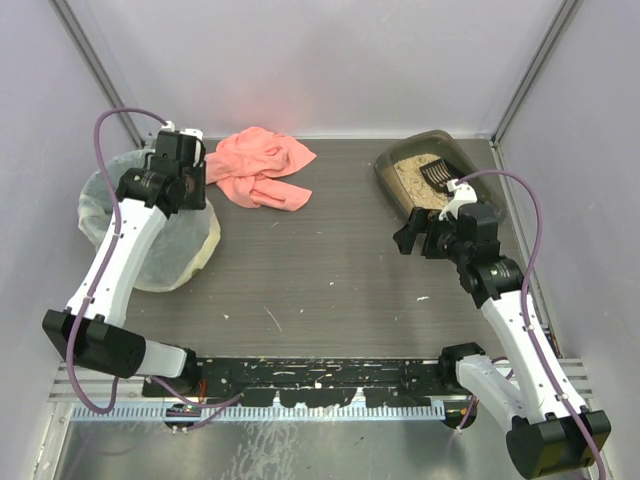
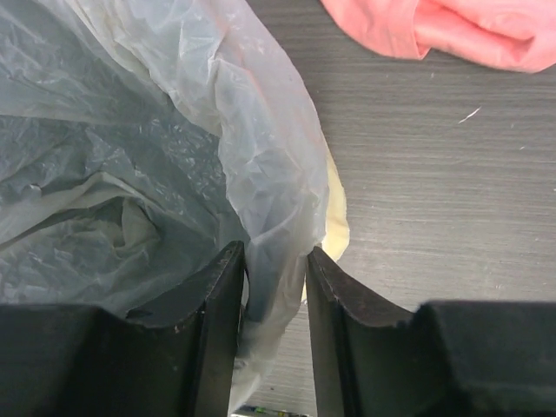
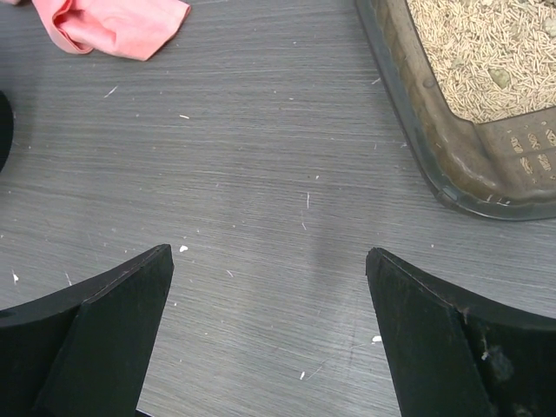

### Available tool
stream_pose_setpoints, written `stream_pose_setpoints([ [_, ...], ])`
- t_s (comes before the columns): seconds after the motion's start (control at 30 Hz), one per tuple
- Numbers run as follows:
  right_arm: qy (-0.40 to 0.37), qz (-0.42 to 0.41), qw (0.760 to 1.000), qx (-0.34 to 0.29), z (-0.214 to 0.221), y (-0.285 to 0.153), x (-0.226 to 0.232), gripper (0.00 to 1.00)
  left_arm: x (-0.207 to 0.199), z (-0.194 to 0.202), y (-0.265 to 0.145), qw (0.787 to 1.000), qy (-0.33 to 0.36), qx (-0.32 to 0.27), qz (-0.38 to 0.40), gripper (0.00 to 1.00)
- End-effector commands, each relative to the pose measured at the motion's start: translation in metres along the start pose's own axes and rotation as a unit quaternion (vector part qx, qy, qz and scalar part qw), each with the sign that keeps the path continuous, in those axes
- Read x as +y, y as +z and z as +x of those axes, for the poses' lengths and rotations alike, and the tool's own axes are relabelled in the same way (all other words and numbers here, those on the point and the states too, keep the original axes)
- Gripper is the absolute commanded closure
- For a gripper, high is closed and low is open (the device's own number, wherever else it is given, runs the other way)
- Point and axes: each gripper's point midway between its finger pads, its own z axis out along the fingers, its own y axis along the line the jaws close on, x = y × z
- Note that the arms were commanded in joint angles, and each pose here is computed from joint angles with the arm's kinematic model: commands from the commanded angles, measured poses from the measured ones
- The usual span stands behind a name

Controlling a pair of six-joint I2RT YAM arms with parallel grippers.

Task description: Clean the litter box

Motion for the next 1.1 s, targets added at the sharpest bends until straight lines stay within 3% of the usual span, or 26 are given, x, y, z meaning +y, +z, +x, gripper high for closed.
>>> stream_pose_setpoints([
  [0.0, -0.004, -0.019, 0.999, -0.027, -0.013, -0.007, 0.008, 0.02, 0.004, -0.003, 0.000, 1.000, -0.007, 0.006, 0.015, 0.65],
  [0.13, -0.004, -0.023, 0.999, -0.029, -0.014, -0.008, 0.010, 0.02, 0.003, 0.001, 0.009, 1.000, -0.001, 0.023, 0.017, 0.74],
  [0.33, -0.004, -0.023, 0.999, -0.031, -0.014, -0.009, 0.010, 0.02, -0.015, -0.003, 0.010, 0.997, 0.004, 0.026, 0.068, 0.99],
  [0.6, -0.002, -0.023, 0.999, -0.027, -0.009, -0.008, 0.009, 0.02, -0.076, -0.021, 0.003, 0.982, -0.013, 0.017, 0.186, 1.00],
  [1.07, 0.001, -0.023, 1.000, -0.020, -0.003, -0.008, 0.008, 0.02, -0.189, -0.046, 0.014, 0.965, 0.010, 0.020, 0.263, 0.98],
])
